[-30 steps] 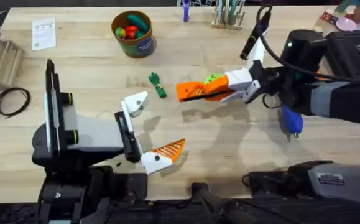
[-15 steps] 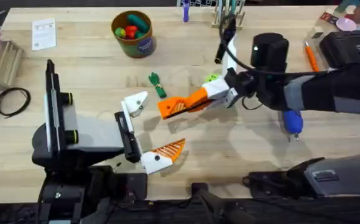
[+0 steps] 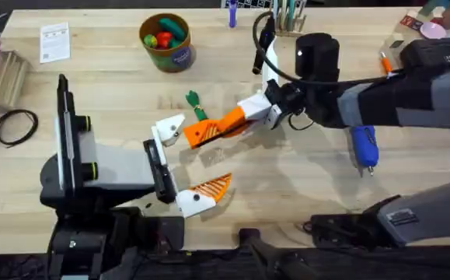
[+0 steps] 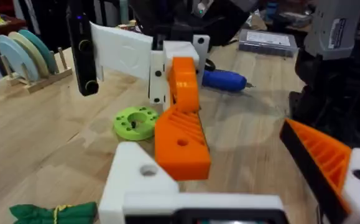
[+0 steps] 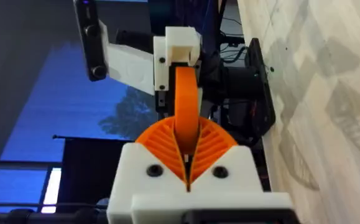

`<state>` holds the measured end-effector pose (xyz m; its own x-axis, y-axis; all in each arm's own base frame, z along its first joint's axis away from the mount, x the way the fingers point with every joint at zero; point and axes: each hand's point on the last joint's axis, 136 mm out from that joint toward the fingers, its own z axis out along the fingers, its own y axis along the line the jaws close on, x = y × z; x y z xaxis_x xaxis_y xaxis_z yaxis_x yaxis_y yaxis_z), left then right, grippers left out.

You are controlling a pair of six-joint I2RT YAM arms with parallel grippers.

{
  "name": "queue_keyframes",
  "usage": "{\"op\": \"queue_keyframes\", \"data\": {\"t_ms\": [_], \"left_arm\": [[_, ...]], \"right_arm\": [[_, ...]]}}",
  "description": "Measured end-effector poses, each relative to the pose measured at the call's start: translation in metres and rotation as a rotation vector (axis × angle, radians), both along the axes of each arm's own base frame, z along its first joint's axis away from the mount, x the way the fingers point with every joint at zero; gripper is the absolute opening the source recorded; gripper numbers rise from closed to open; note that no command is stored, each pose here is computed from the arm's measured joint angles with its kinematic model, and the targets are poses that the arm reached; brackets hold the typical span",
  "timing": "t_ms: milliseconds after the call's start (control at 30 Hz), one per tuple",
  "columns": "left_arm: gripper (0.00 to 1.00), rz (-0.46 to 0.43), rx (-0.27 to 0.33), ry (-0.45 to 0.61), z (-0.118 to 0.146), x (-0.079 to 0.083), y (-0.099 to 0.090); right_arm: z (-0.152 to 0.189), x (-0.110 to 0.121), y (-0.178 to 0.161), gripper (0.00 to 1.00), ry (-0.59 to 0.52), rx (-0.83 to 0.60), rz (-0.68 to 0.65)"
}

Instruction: Pick up the gripper from the table and insert it into the empty holder that is missing its gripper. Then pick up a screw, insert it into the mounting hole, and use the screwdriver to tighten it. Finally, clean up the table by picking up the vegetable and placing it into the bucket.

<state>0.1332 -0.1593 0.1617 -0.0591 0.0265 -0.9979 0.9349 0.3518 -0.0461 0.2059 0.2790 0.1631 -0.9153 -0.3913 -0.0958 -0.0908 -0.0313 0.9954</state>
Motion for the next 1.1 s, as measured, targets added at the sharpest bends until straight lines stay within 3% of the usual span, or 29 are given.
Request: {"op": "queue_keyframes", "data": {"t_ms": [1100], "left_arm": [[0.986,0.000,0.000,0.000,0.0000,0.0000,0.0000]], "right_arm": [[0.0030,-0.0026,0.0095,0.009,-0.012,-0.004,0.015]]}}
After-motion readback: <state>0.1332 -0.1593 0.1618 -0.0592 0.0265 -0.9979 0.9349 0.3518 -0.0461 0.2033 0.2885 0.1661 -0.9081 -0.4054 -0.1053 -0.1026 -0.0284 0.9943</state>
